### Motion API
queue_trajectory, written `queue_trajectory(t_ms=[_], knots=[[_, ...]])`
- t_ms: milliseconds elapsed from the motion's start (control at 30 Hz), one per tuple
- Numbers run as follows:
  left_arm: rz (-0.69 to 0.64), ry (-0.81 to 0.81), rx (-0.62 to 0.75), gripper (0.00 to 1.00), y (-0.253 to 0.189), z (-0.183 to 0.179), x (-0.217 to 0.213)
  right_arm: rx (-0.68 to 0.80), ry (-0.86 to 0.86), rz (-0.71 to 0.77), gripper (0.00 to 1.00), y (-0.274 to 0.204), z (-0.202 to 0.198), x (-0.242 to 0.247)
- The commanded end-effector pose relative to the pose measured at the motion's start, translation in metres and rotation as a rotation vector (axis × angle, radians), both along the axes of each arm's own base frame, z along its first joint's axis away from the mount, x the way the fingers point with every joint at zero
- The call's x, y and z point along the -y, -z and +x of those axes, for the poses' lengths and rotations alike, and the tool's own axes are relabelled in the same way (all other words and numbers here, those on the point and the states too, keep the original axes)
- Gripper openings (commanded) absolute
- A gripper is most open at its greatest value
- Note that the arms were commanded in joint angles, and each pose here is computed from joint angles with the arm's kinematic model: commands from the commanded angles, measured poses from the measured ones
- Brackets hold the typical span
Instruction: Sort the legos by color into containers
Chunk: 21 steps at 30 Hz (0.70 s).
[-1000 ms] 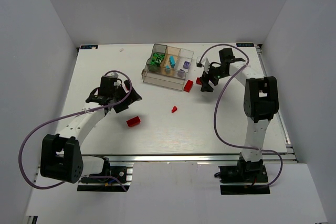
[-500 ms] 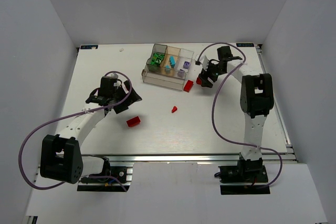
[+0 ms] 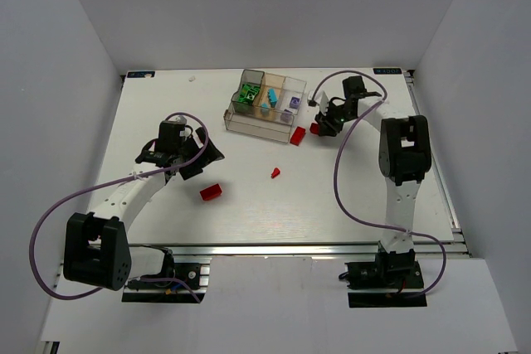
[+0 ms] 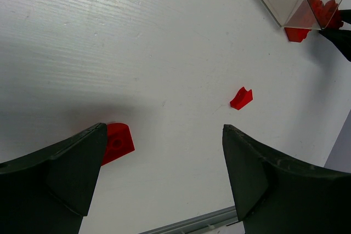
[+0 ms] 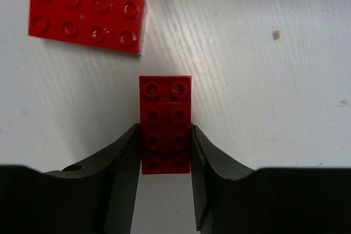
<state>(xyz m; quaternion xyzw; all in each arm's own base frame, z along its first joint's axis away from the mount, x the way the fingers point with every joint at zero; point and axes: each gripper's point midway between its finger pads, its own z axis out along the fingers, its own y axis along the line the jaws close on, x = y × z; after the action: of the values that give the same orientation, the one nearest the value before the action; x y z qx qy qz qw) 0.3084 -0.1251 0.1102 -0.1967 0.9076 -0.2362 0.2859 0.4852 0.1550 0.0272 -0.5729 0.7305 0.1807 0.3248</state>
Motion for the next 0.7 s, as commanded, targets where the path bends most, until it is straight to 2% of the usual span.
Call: queue_trajectory(t_ms=[0,200,333,467,667], knots=[[-0.004,0.017,0.018,0.95,-0.006,0.000,0.003,0.075,-0.043,0.034,0.25,-0.035,-0.004,-0.001],[0.010,0.018,0.010,0.95,-0.003,-0.005,0.000,0.132,-0.119,0.166,0.17,-0.104,-0.024,-0.021],[0.010,0.021,0.004,0.95,0.001,-0.007,0.000,0.142,-0.171,0.275,0.13,-0.143,-0.036,-0.056],[0.020,0.013,0.011,0.95,-0.001,-0.006,-0.002,0.062,-0.142,0.340,0.09,-0.150,-0.036,-0.096],[0.053,-0.001,0.033,0.95,-0.008,0.001,-0.007,0.034,-0.102,0.342,0.14,-0.137,-0.020,-0.144]])
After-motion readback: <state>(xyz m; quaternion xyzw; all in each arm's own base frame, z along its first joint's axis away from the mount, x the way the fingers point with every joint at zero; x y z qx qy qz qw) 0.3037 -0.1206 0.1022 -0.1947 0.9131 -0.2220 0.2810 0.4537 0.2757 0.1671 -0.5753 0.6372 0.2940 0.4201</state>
